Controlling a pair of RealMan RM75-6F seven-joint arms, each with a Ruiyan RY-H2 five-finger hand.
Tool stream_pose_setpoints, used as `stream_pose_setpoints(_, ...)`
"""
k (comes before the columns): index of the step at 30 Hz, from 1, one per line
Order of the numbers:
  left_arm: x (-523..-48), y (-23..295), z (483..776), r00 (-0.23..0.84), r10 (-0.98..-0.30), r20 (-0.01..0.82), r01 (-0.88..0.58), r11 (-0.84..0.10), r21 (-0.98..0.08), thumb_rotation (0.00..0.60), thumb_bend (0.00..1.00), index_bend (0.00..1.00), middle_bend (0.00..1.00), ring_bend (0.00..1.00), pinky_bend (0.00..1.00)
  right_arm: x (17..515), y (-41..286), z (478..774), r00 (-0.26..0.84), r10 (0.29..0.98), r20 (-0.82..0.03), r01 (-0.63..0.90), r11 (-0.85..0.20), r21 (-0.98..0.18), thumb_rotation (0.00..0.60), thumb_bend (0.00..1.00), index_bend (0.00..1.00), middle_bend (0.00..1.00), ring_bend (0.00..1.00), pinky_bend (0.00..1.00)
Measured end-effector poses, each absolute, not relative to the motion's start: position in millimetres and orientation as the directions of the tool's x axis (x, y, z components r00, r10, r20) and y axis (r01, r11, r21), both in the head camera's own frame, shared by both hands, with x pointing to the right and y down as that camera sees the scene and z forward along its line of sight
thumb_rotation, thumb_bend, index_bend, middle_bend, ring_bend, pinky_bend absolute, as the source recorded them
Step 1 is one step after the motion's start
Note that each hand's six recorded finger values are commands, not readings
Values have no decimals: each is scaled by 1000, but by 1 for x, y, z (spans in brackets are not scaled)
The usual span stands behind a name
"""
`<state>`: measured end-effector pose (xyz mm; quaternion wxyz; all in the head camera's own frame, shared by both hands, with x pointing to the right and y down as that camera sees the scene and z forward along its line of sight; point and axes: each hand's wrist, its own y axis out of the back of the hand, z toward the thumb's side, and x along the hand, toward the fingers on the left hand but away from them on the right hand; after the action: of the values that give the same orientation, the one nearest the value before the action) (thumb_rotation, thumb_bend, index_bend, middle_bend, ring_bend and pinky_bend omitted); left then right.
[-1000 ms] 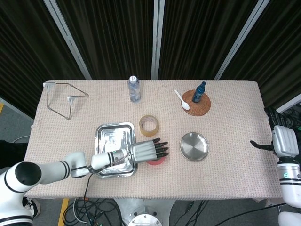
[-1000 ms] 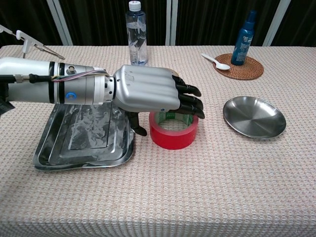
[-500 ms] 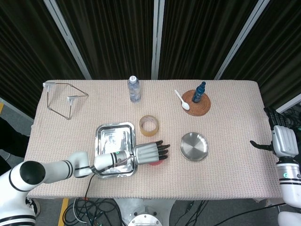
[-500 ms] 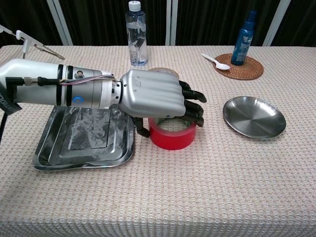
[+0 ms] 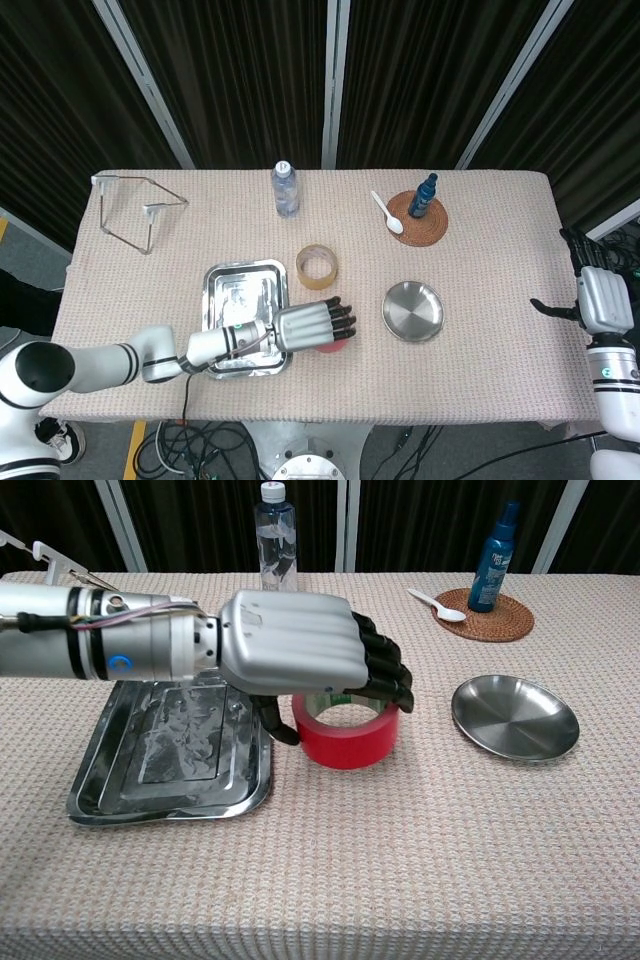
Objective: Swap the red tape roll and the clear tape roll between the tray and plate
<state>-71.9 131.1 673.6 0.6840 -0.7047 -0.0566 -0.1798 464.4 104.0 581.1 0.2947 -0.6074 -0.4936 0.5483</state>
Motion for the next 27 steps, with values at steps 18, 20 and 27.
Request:
stream_pose_setpoints(18, -189, 119, 697, 777, -379, 502, 468, -186, -864, 600, 205, 98, 134, 93, 274, 442, 103, 585, -48, 922, -385, 258, -360, -896, 600, 0, 0, 0, 0, 0)
stream_pose_setpoints(20, -195, 118, 698, 766, -395, 508, 470, -197, -861, 600, 203, 82, 109, 72, 262, 442, 103, 586, -50, 921, -385, 256, -361, -897, 600, 0, 0, 0, 0, 0)
stream_pose_setpoints(27, -217, 115, 698, 707, -458, 539, 493, -227, -840, 600, 198, 40, 41, 20, 219, 435, 101, 587, -35, 921, -388, 250, -368, -896, 600, 0, 0, 0, 0, 0)
